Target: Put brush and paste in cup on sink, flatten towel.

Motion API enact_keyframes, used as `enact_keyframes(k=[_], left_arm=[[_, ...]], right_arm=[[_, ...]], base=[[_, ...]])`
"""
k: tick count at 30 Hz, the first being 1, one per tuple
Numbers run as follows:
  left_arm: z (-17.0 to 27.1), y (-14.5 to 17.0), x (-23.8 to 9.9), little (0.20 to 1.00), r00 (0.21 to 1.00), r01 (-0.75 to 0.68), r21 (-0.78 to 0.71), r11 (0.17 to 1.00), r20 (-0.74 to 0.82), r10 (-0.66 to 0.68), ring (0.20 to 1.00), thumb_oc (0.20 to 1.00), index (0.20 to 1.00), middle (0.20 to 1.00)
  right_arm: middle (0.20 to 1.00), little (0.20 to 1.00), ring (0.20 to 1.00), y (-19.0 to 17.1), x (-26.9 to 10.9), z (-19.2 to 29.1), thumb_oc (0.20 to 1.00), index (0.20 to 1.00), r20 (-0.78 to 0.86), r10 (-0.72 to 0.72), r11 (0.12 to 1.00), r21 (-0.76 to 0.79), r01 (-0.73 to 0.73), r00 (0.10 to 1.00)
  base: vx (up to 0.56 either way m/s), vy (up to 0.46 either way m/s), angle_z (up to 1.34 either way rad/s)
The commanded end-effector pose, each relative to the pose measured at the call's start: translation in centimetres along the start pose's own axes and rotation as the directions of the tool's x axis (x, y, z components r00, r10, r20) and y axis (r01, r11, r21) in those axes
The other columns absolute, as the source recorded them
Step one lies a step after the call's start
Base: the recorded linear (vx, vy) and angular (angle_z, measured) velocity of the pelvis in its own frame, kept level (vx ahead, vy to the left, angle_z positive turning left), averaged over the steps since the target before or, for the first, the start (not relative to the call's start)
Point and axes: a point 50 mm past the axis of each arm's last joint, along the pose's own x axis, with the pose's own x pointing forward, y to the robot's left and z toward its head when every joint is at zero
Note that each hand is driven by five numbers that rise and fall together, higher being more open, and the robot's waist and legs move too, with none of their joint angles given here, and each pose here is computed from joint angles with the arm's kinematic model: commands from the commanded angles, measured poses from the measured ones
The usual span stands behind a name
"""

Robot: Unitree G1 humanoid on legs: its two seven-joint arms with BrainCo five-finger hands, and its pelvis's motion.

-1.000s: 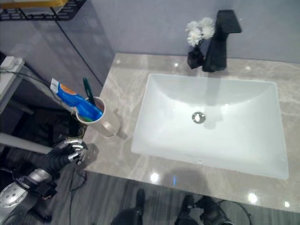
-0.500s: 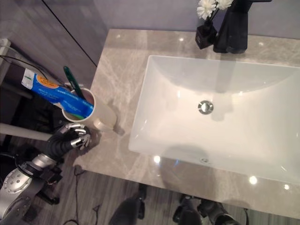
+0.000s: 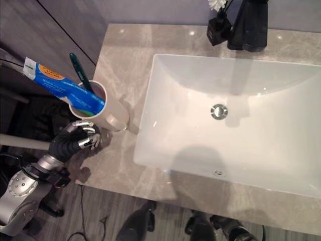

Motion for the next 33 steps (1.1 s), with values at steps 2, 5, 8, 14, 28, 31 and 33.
enact_keyframes(k=[2, 5, 8, 14, 28, 31, 33], left_arm=[[-0.5, -1.0, -1.1, 0.2, 0.998, 0.045, -0.055, 0.998, -0.04, -0.047, 0.2, 0.2, 0.2, 0.2], [-0.6, -1.2, -1.2, 0.2, 0.995, 0.073, -0.071, 0.995, -0.061, -0.077, 0.2, 0.2, 0.2, 0.2], [-0.6, -1.4, -1.2, 0.2, 0.993, 0.089, -0.074, 0.993, -0.065, -0.094, 0.2, 0.2, 0.2, 0.2], [-0.4, -1.5, -0.8, 0.2, 0.992, 0.109, -0.062, 0.992, -0.059, -0.113, 0.2, 0.2, 0.2, 0.2], [-0.4, -1.2, 0.9, 0.2, 1.0, 0.01, -0.06, 0.998, 0.031, -0.008, 0.2, 0.2, 0.2, 0.2], [-0.4, -1.3, 0.9, 0.2, 0.999, 0.026, -0.062, 0.998, 0.026, -0.025, 0.2, 0.2, 0.2, 0.2], [-0.5, -1.5, 0.8, 0.2, 0.999, 0.054, -0.071, 0.996, 0.01, -0.054, 0.2, 0.2, 0.2, 0.2]], right_arm=[[1.0, 1.0, 1.0, 0.0, 0.3, 1.4, 1.0, 1.0, 0.03, -0.021, 1.0, 0.017, 0.02, 0.999], [1.0, 1.0, 1.0, 0.0, 0.3, 1.0, 1.0, 1.0, 0.015, -0.023, 1.0, 0.01, 0.022, 1.0], [1.0, 1.0, 1.0, 0.0, 0.3, 0.9, 1.0, 1.0, 0.015, -0.023, 1.0, 0.007, 0.023, 1.0], [1.0, 1.0, 1.0, 0.1, 0.2, 1.1, 1.0, 1.0, 0.029, -0.021, 1.0, 0.014, 0.02, 0.999], [1.0, 1.0, 1.0, -0.4, 0.1, 0.3, 1.0, 1.0, -0.011, -0.061, 0.996, 0.069, 0.062, 0.998], [1.0, 1.0, 1.0, -0.4, 0.1, 0.2, 1.0, 1.0, -0.014, -0.063, 0.995, 0.075, 0.064, 0.998], [1.0, 1.0, 1.0, -0.4, 0.1, 0.1, 1.0, 1.0, -0.02, -0.059, 0.996, 0.069, 0.06, 0.998]], base=[[0.0, 0.0, 0.0], [0.0, 0.0, 0.0], [0.0, 0.0, 0.0], [0.0, 0.0, 0.0], [0.0, 0.0, 0.0], [0.01, 0.003, 0.0], [0.04, 0.011, -0.01]])
